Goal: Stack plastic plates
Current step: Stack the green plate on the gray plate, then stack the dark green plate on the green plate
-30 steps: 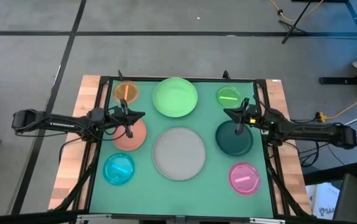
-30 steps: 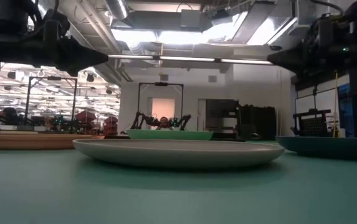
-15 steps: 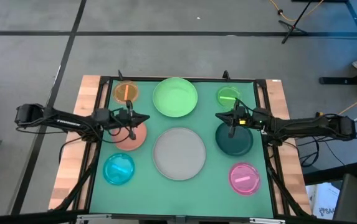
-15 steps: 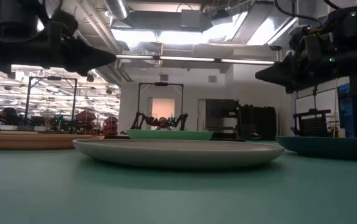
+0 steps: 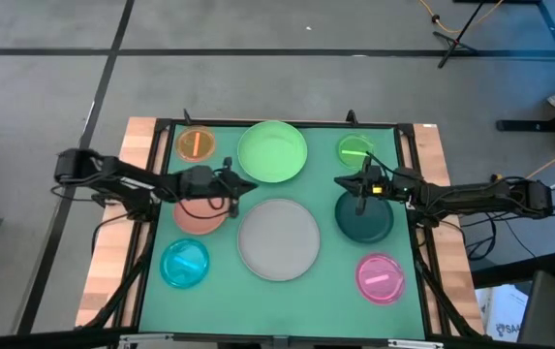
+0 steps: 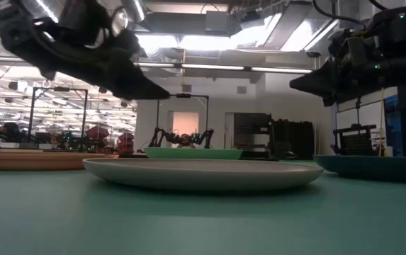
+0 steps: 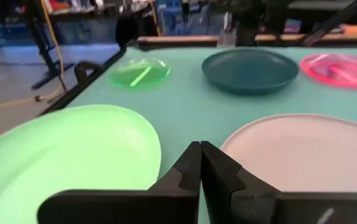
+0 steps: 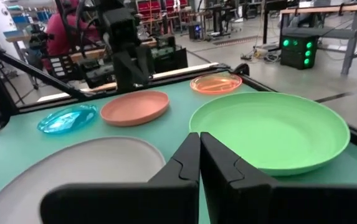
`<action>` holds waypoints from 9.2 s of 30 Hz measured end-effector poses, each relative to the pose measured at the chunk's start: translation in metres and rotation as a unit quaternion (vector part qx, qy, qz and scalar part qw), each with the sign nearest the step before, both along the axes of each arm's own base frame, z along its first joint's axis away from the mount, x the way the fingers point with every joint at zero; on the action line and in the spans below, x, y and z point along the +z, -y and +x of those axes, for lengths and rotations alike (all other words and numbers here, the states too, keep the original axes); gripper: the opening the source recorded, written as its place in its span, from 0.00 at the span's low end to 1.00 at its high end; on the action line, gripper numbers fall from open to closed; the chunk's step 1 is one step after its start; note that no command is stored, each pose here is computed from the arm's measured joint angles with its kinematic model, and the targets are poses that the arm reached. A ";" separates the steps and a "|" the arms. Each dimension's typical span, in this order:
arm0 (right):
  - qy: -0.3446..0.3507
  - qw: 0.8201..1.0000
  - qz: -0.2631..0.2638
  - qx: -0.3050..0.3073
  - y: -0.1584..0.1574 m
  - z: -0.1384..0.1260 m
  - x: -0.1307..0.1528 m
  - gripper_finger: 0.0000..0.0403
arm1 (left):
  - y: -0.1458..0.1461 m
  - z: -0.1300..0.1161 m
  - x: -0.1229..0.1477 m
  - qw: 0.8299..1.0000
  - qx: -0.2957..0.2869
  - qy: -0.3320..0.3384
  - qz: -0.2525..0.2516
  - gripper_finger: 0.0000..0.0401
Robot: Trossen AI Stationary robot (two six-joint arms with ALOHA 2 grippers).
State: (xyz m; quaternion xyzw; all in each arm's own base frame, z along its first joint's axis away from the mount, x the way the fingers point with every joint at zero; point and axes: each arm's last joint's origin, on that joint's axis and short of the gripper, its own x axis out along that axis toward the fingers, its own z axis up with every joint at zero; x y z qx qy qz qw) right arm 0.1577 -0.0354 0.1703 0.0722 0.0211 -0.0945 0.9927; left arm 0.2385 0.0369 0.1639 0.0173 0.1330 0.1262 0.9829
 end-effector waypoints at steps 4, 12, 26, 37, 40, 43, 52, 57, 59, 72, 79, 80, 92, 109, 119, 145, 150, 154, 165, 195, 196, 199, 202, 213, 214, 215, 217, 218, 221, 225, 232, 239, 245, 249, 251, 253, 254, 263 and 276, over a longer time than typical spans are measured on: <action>-0.007 1.000 0.010 0.007 0.000 0.000 -0.002 0.01 | -0.001 0.017 -0.003 1.000 -0.016 -0.011 -0.008 0.01; -0.003 0.999 0.004 0.034 -0.015 0.003 0.000 0.01 | -0.010 0.038 -0.022 0.993 0.019 -0.108 -0.050 0.13; -0.020 0.999 -0.033 -0.004 -0.019 0.014 0.019 0.01 | -0.022 0.050 -0.010 0.967 0.052 -0.248 0.037 0.36; -0.021 0.999 -0.036 -0.018 -0.018 0.013 0.019 0.01 | -0.039 0.047 -0.011 0.957 -0.021 -0.272 0.098 0.35; -0.022 0.999 -0.037 -0.029 -0.017 0.013 0.019 0.01 | -0.043 0.048 -0.018 0.950 -0.027 -0.290 0.114 0.35; -0.021 0.999 -0.037 -0.032 -0.017 0.013 0.019 0.01 | -0.049 0.050 -0.030 0.944 -0.029 -0.304 0.124 0.35; -0.017 0.998 -0.050 -0.032 -0.017 0.013 0.021 0.01 | -0.056 0.055 -0.048 0.937 -0.004 -0.320 0.140 0.33; -0.017 0.998 -0.051 -0.032 -0.017 0.013 0.021 0.01 | -0.055 0.055 -0.048 0.937 -0.009 -0.319 0.141 0.20; -0.013 0.997 -0.054 -0.044 -0.016 0.013 0.022 0.01 | -0.056 0.055 -0.048 0.937 -0.008 -0.319 0.140 0.12; 0.000 0.995 -0.079 -0.053 -0.016 0.013 0.026 0.01 | -0.035 0.065 -0.039 0.922 0.014 -0.340 0.183 0.01; -0.006 0.996 -0.076 -0.052 -0.016 0.013 0.024 0.01 | -0.006 0.077 -0.010 0.927 0.005 -0.304 0.218 0.02; -0.006 0.996 -0.074 -0.052 -0.016 0.013 0.024 0.01 | 0.000 0.077 -0.006 0.926 0.007 -0.302 0.225 0.02; -0.004 0.997 -0.061 -0.052 -0.016 0.013 0.024 0.01 | 0.089 0.067 0.019 0.941 -0.159 -0.231 0.190 0.02; -0.012 0.999 -0.038 -0.035 -0.017 0.014 0.021 0.01 | 0.142 0.058 -0.002 0.943 -0.254 -0.200 0.079 0.02; -0.011 0.999 -0.026 -0.041 -0.016 0.013 0.021 0.01 | 0.163 0.059 0.005 0.939 -0.282 -0.164 0.109 0.02; -0.036 0.999 -0.008 -0.014 -0.018 0.013 0.015 0.01 | 0.155 0.067 -0.020 0.941 -0.255 -0.206 0.084 0.02; -0.043 0.999 -0.007 -0.018 -0.018 0.013 0.014 0.01 | 0.154 0.067 -0.021 0.947 -0.230 -0.209 0.077 0.12; -0.044 0.999 -0.007 -0.019 -0.018 0.013 0.014 0.01 | 0.154 0.067 -0.020 0.951 -0.222 -0.207 0.065 0.23; -0.047 0.999 -0.007 -0.020 -0.018 0.013 0.013 0.01 | 0.150 0.054 0.015 0.954 -0.233 -0.180 0.056 0.35; -0.049 0.998 -0.009 -0.049 -0.016 0.012 0.013 0.01 | 0.116 -0.013 0.048 0.955 0.037 -0.291 -0.047 0.35; -0.049 0.998 -0.009 -0.049 -0.016 0.012 0.013 0.01 | 0.115 -0.013 0.048 0.954 0.038 -0.292 -0.048 0.35; -0.048 0.998 -0.006 -0.049 -0.016 0.012 0.013 0.01 | 0.115 -0.014 0.047 0.952 0.048 -0.295 -0.066 0.35; -0.046 0.998 0.002 -0.050 -0.016 0.012 0.013 0.01 | 0.113 -0.015 0.044 0.948 0.064 -0.303 -0.078 0.35; -0.094 0.993 0.041 -0.061 -0.015 0.023 0.023 0.01 | 0.098 -0.017 0.028 0.935 0.097 -0.331 -0.076 0.35; -0.109 0.991 0.041 -0.062 -0.015 0.025 0.022 0.01 | 0.098 -0.016 0.028 0.936 0.094 -0.331 -0.073 0.35; -0.124 0.989 0.040 -0.065 -0.014 0.027 0.021 0.01 | 0.098 -0.016 0.028 0.937 0.092 -0.330 -0.072 0.35; -0.151 0.986 0.039 -0.067 -0.014 0.033 0.020 0.01 | 0.099 -0.016 0.028 0.937 0.091 -0.330 -0.072 0.35; -0.170 0.982 0.038 -0.071 -0.013 0.034 0.018 0.01 | 0.099 -0.016 0.029 0.937 0.090 -0.329 -0.072 0.35; -0.219 0.973 0.025 -0.075 -0.012 0.042 0.016 0.01 | 0.099 -0.016 0.029 0.938 0.089 -0.329 -0.071 0.35; -0.247 0.966 0.019 -0.079 -0.011 0.051 0.025 0.01 | 0.099 -0.016 0.029 0.938 0.090 -0.327 -0.070 0.35; -0.351 0.932 0.019 -0.091 -0.011 0.049 0.046 0.05 | 0.099 -0.015 0.029 0.939 0.089 -0.323 -0.072 0.35; -0.428 0.892 0.060 -0.135 0.004 0.036 0.051 0.32 | 0.100 -0.013 0.030 0.942 0.087 -0.316 -0.075 0.35; -0.485 0.859 0.100 -0.128 0.022 0.026 0.041 0.51 | 0.100 -0.013 0.030 0.942 0.087 -0.316 -0.076 0.35; -0.516 0.846 0.094 -0.096 0.028 0.027 0.033 0.55 | 0.100 -0.013 0.030 0.943 0.086 -0.313 -0.078 0.35; -0.528 0.841 0.100 -0.070 0.028 0.031 0.027 0.55 | 0.100 -0.013 0.030 0.943 0.086 -0.312 -0.078 0.35; -0.548 0.830 0.095 -0.054 0.029 0.035 0.020 0.55 | 0.100 -0.013 0.030 0.943 0.085 -0.312 -0.078 0.35; -0.556 0.825 0.091 -0.046 0.029 0.036 0.016 0.55 | 0.100 -0.013 0.030 0.943 0.085 -0.313 -0.078 0.35; -0.616 0.786 0.056 -0.006 0.032 0.045 -0.007 0.53 | 0.100 -0.013 0.030 0.943 0.085 -0.311 -0.078 0.35; -0.636 0.771 0.018 0.028 0.034 0.047 -0.015 0.29 | 0.100 -0.012 0.031 0.944 0.079 -0.309 -0.085 0.35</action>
